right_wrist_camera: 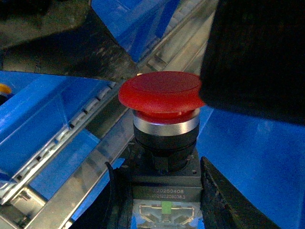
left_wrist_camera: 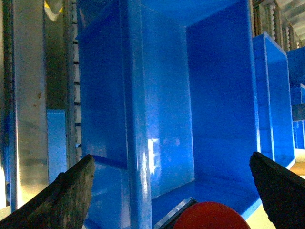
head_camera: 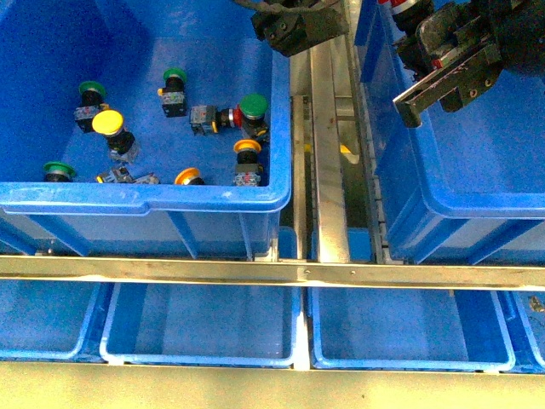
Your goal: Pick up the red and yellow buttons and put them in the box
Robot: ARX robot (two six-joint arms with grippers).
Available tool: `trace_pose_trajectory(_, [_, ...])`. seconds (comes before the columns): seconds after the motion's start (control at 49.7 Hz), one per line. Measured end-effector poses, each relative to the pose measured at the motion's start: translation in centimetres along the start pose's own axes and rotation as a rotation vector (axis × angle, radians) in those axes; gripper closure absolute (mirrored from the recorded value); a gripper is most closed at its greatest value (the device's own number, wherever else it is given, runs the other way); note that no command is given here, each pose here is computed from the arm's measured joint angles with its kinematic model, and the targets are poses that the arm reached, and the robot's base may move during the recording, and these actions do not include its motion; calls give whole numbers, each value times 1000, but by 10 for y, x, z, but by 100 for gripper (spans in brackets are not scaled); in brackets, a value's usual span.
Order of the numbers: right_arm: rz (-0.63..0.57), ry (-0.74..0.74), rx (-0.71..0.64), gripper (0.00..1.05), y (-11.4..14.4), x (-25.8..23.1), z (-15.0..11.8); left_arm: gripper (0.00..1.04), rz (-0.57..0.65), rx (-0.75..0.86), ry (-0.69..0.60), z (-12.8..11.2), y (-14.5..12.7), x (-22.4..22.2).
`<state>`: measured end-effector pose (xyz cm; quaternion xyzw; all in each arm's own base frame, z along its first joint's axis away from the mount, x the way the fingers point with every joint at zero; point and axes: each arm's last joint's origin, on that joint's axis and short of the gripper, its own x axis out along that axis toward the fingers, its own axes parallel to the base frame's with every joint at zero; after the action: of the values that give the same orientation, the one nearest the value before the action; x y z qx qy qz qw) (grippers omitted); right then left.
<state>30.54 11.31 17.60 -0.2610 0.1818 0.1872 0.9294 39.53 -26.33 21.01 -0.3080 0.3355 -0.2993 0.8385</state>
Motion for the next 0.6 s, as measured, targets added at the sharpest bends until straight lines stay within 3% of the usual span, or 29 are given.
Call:
trace_pose_trajectory(0.121, [32,18,-1,74,7,-2,1,8,1,-8,35,-7,5,3])
trace_pose_trajectory(0.282, [61,88,-4,74,14,-6,-24,8,-63,22,44,-9,-7,3])
trace_pose_trajectory(0.423, [22,107,24,74,2,-17,-37,8,-95,34,11,1,-15,-7])
trace_pose_trajectory(0.604, [-83,177,67,74,-20,-27,-56,8,-83,32,-14,13,-5,-17])
